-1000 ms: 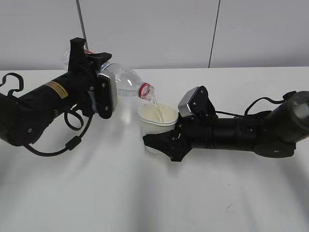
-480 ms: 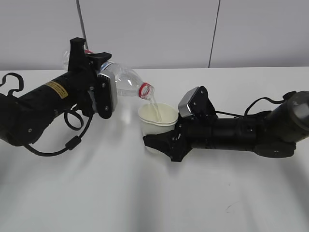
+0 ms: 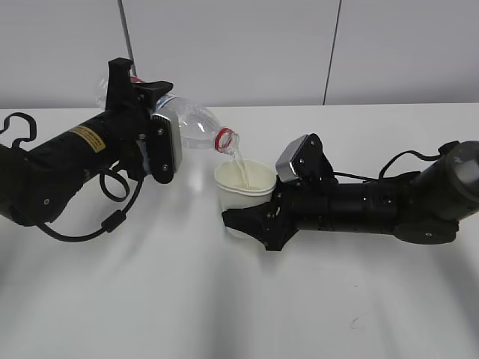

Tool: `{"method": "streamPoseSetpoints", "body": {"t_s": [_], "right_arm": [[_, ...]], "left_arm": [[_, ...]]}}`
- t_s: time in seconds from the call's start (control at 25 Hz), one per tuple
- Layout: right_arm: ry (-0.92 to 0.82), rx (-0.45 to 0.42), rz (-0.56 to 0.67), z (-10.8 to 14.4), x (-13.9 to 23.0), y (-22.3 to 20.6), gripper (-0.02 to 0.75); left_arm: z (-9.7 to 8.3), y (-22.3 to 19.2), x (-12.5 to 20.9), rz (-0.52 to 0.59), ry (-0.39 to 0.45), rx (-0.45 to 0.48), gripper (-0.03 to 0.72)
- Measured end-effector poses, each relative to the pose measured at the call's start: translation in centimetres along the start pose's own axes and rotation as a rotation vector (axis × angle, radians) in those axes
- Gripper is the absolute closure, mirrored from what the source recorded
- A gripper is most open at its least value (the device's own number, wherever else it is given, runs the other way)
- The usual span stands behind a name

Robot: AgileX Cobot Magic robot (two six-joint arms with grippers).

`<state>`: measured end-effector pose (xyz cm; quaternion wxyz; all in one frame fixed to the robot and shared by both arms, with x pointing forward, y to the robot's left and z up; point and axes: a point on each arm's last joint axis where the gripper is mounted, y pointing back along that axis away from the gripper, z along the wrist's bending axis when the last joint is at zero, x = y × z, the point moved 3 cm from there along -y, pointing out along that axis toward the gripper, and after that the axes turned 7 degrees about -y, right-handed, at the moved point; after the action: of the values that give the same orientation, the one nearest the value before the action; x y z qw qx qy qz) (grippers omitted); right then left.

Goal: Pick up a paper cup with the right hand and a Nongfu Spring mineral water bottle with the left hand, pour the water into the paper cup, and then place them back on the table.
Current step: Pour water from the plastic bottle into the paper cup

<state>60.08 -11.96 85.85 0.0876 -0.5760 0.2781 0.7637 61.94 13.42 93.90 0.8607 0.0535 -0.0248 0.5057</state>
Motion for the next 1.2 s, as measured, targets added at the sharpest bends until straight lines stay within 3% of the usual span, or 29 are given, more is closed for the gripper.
{"method": "streamPoseSetpoints", "body": {"t_s": [1.2], "right_arm": [[0.001, -0.001, 0.002, 0.01, 0.03, 0.0, 0.233]], "left_arm": [[0.18, 0.0, 0.16, 0.013, 0.009, -0.015, 0.328]]}}
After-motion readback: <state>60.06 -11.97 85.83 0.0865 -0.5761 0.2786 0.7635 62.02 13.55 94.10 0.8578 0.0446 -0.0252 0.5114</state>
